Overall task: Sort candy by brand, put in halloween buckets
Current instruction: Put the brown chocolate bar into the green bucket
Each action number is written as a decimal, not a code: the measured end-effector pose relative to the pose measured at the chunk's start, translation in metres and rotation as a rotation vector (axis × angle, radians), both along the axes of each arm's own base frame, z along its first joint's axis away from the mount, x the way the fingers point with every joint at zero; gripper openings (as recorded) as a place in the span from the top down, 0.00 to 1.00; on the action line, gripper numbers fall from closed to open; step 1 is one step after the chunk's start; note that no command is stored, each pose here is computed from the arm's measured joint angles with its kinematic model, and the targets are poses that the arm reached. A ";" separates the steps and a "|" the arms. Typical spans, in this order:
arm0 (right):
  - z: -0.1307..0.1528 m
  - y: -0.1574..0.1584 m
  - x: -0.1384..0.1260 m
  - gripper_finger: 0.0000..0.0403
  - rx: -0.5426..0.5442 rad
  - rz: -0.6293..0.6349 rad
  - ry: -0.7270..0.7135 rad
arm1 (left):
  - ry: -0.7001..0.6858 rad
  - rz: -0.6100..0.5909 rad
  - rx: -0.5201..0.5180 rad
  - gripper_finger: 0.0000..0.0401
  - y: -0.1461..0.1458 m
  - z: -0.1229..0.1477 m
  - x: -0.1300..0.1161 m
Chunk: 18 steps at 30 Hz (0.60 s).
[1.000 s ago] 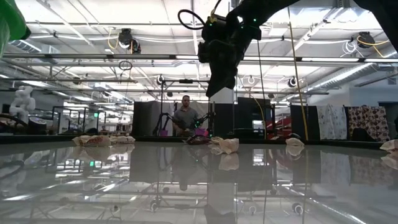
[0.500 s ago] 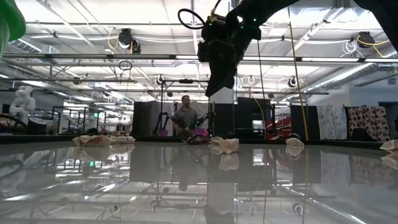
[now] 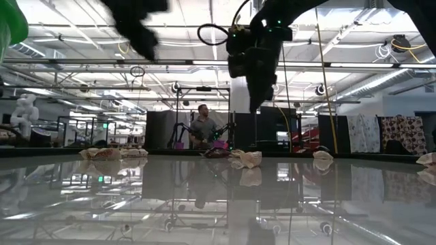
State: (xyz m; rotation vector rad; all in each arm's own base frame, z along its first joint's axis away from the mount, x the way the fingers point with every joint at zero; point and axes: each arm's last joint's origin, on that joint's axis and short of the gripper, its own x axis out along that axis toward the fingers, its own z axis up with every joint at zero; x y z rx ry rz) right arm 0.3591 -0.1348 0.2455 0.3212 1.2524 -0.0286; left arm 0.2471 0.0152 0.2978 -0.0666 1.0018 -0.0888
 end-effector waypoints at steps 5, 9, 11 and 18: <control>-0.002 0.004 -0.010 1.00 0.056 -0.048 0.116 | -0.116 0.189 0.066 0.68 0.054 -0.028 0.043; -0.001 0.009 -0.020 1.00 0.094 -0.082 0.217 | -0.148 0.301 0.163 0.68 0.080 -0.052 0.068; 0.003 0.012 -0.025 1.00 0.092 -0.099 0.246 | -0.150 0.342 0.207 0.68 0.087 -0.061 0.076; 0.020 0.027 -0.071 1.00 -0.087 -0.242 0.198 | -0.167 0.409 0.405 0.61 0.099 -0.077 0.092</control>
